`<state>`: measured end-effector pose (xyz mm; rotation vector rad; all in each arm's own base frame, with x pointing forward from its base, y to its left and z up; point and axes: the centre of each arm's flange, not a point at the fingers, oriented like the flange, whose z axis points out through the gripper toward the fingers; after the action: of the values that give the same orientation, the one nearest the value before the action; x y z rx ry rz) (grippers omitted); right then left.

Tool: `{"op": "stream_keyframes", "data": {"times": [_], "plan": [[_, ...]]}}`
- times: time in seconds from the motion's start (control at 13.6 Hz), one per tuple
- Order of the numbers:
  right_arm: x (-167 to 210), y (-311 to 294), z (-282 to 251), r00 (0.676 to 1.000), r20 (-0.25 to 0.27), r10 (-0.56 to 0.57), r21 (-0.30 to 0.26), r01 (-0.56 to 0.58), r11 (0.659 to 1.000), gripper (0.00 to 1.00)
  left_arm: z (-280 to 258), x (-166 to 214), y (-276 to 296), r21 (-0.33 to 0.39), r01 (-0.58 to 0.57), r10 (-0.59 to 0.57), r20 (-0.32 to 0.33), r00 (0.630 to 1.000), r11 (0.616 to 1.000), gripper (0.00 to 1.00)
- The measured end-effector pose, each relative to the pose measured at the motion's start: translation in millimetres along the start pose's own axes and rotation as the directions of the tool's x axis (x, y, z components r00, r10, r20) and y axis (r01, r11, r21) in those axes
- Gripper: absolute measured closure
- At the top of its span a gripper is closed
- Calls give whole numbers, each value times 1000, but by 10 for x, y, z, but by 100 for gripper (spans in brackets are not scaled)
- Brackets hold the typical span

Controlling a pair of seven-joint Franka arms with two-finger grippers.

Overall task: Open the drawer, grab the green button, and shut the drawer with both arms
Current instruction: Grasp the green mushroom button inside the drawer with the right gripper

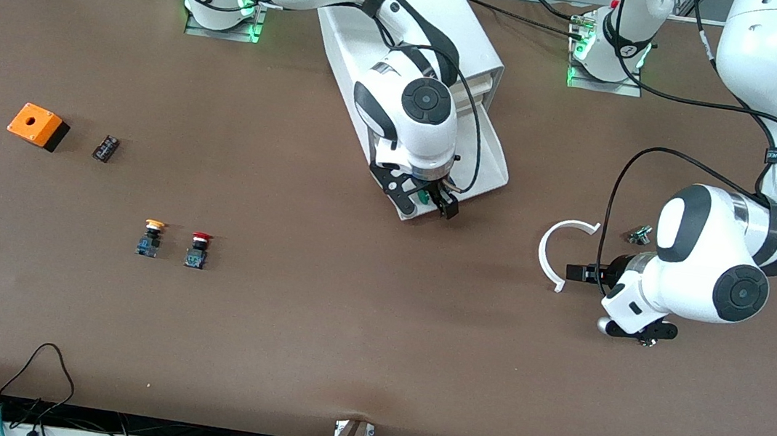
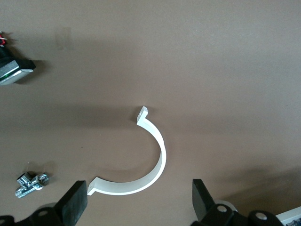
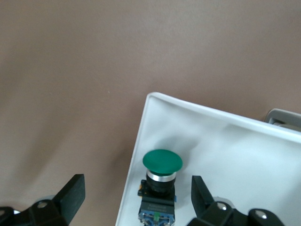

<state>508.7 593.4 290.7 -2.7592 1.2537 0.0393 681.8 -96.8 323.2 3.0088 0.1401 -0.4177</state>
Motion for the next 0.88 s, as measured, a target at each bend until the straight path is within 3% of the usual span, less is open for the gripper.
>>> {"op": "stream_keyframes", "data": {"times": [0.29, 0.59, 0.88], "plan": [[-140, 70, 345, 1000, 0, 5, -33, -5, 999, 0, 48, 14, -9, -1, 4, -4, 8, 1000, 1000, 2], [-261, 91, 369, 1000, 13, 16, -38, -15, 999, 4, 55, 38, -2, -7, 6, -6, -6, 1000, 1000, 2], [-282, 86, 339, 1000, 22, 19, -42, -18, 999, 51, 42, 96, 21, -16, 23, -24, -52, 998, 1000, 2]]}}
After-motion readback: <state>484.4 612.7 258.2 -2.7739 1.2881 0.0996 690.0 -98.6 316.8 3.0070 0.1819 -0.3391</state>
